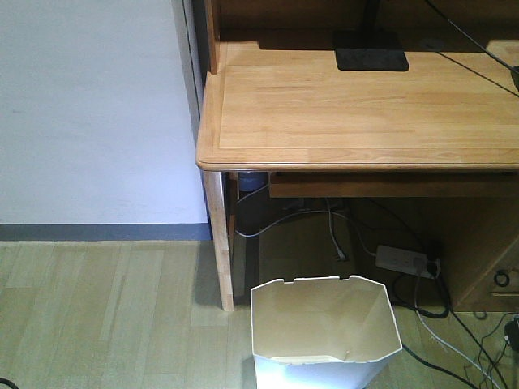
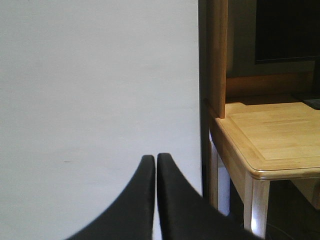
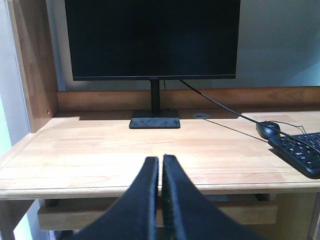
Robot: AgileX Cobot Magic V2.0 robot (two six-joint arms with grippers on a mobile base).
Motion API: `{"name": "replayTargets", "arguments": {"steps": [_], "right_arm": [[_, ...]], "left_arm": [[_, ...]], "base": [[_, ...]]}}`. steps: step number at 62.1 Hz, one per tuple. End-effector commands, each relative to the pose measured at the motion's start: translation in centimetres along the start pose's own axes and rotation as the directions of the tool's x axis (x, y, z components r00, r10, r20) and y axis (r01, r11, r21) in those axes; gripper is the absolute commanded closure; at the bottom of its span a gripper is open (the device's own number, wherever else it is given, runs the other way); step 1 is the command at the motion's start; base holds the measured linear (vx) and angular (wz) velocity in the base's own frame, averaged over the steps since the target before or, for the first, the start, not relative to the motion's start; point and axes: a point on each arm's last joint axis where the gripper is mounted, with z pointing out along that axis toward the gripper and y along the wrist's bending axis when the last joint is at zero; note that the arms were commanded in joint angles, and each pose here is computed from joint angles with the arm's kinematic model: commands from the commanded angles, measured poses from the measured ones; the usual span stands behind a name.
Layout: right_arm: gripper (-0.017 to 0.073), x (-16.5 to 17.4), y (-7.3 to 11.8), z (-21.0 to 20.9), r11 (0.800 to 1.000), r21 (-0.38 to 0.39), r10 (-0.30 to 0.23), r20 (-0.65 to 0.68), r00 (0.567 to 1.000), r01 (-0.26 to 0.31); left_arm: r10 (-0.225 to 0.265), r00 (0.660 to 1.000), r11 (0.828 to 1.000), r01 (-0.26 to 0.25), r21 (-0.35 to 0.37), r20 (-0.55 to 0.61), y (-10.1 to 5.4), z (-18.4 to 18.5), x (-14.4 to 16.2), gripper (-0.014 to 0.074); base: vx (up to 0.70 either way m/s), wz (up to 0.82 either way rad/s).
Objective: Move trash bin to bedside with robot
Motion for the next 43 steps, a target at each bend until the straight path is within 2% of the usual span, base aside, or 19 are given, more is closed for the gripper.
{"name": "replayTargets", "arguments": {"steps": [1,43], "right_arm": [[0.0568,-0.71,0.03,-0.13,1.0,0.001,-0.015,0.084,0.996,0.015],[0.0568,-0.71,0.03,-0.13,1.0,0.001,-0.015,0.084,0.996,0.015]], "left_arm": [[-0.024,0.997,1.0,0.023,0.008,0.068,-0.05,-0.01,-0.31,0.06],[-0.024,0.997,1.0,0.023,0.008,0.068,-0.05,-0.01,-0.31,0.06]], "base": [[0.0,0.0],[0.0,0.0]]}}
